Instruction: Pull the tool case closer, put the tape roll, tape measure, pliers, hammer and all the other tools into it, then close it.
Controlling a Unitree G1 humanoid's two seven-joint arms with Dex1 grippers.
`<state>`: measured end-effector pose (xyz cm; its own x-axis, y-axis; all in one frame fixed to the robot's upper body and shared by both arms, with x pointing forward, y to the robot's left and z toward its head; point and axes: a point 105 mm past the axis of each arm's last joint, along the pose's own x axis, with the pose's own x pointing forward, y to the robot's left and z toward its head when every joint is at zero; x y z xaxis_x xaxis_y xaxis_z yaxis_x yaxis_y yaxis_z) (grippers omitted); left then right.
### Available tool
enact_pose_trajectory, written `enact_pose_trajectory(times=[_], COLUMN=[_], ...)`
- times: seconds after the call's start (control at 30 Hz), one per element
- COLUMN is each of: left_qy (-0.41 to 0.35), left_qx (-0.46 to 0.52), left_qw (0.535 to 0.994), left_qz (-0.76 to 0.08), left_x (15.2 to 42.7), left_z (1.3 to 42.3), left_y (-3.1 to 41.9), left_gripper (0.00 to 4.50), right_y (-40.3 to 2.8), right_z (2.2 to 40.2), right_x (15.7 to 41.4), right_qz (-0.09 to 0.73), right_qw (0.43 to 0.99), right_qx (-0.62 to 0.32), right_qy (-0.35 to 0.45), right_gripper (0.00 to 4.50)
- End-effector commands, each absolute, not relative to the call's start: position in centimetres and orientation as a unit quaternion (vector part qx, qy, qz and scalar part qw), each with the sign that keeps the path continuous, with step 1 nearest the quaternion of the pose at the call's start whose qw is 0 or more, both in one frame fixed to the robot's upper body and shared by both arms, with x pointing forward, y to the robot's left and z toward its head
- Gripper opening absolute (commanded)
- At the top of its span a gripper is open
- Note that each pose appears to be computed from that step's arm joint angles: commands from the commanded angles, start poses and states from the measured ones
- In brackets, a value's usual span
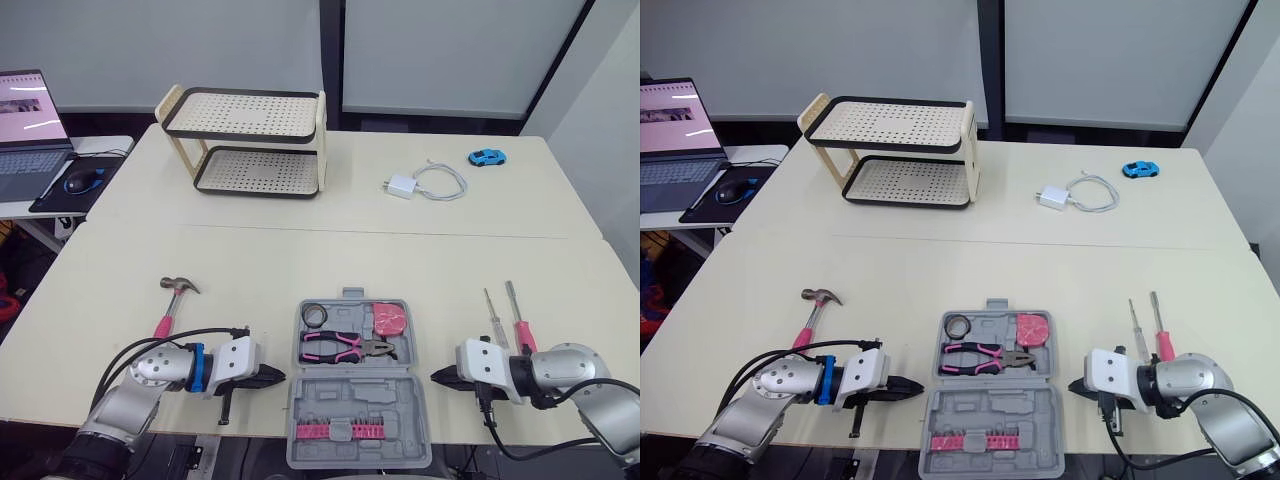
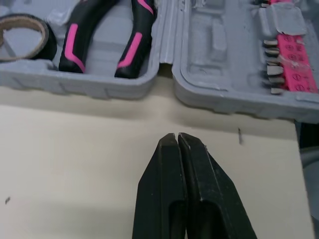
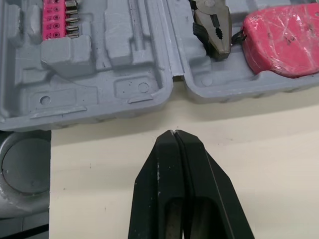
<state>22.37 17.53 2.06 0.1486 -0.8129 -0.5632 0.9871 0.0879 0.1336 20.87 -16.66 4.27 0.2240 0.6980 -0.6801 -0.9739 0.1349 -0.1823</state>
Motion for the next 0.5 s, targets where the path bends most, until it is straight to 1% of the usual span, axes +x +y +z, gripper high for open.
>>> enact_pose_trajectory(times=[0.03, 0.2, 0.5], left_qy=[0.17, 0.17, 0.155], left_qx=[0.257, 0.259, 0.252], left_qw=[0.71, 0.706, 0.705], left_qz=[-0.633, -0.637, -0.644], left_x=[22.6, 22.9, 23.2], left_z=[2.0, 1.7, 2.2], left_y=[17.0, 16.3, 14.4], left_gripper=[0.02, 0.02, 0.02], right_y=[-16.3, -15.9, -14.0], right_z=[3.8, 2.9, 2.6], right_x=[21.2, 21.7, 22.4], right_qz=[0.583, 0.587, 0.601], right_qw=[0.717, 0.71, 0.706], right_qx=[-0.316, -0.322, -0.314], right_qy=[0.216, 0.217, 0.203], right_gripper=[0.0, 0.0, 0.0])
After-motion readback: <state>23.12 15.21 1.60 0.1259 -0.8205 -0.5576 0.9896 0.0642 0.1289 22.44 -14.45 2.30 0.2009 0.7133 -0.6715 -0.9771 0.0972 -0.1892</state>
